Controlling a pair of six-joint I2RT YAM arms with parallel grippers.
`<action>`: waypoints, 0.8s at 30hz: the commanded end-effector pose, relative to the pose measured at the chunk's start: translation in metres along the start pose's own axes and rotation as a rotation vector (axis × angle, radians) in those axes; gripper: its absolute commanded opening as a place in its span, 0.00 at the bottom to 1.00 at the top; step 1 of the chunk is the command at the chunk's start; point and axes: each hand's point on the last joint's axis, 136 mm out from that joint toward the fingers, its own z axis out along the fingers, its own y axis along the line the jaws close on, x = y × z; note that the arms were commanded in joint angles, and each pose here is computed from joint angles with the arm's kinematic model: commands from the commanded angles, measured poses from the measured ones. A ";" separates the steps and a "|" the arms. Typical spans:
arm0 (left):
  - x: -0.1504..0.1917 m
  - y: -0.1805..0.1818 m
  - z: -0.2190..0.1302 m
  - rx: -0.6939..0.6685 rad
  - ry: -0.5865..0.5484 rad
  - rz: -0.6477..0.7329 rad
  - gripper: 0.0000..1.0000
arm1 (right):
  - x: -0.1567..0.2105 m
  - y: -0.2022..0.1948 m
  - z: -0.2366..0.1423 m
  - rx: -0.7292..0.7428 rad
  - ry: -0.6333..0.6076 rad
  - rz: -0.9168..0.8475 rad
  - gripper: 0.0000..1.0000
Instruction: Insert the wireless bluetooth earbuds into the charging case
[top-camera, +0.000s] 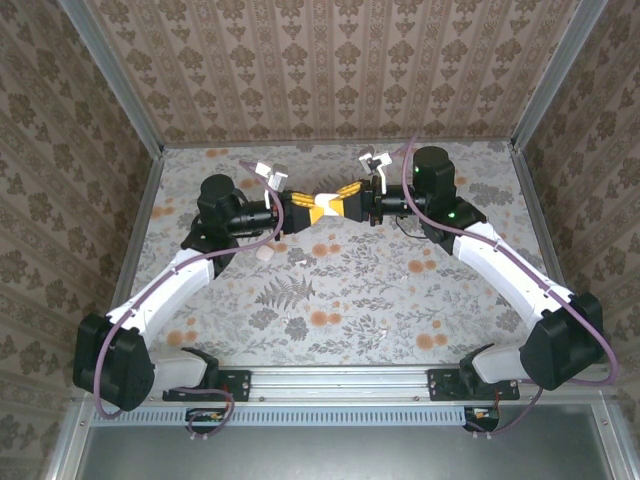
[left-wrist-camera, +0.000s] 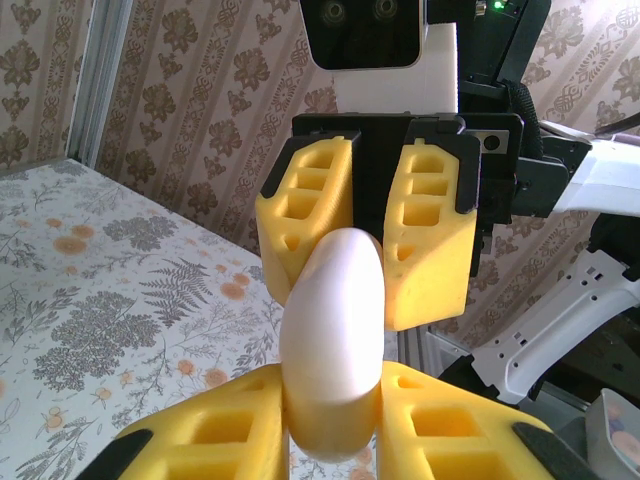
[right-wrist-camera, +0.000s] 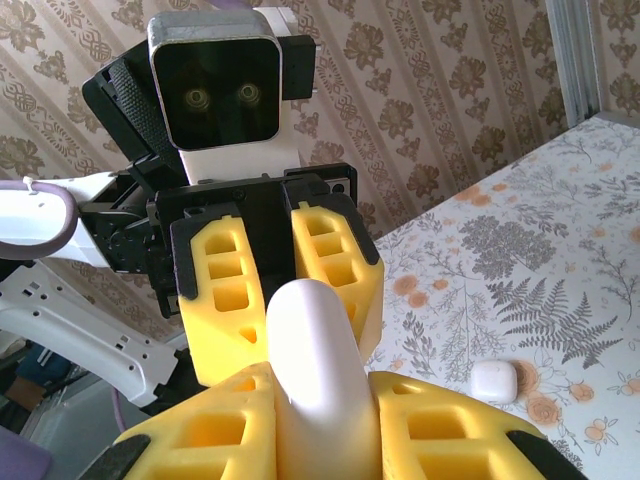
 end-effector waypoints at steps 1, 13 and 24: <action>-0.005 -0.001 -0.002 -0.001 -0.019 0.032 0.22 | -0.007 0.014 -0.004 -0.036 -0.011 -0.040 0.07; -0.005 -0.001 0.003 0.016 -0.014 0.026 0.27 | -0.007 0.012 -0.003 -0.036 -0.009 -0.035 0.07; -0.004 -0.002 0.006 0.030 -0.005 0.020 0.34 | -0.005 0.012 -0.002 -0.044 -0.003 -0.030 0.07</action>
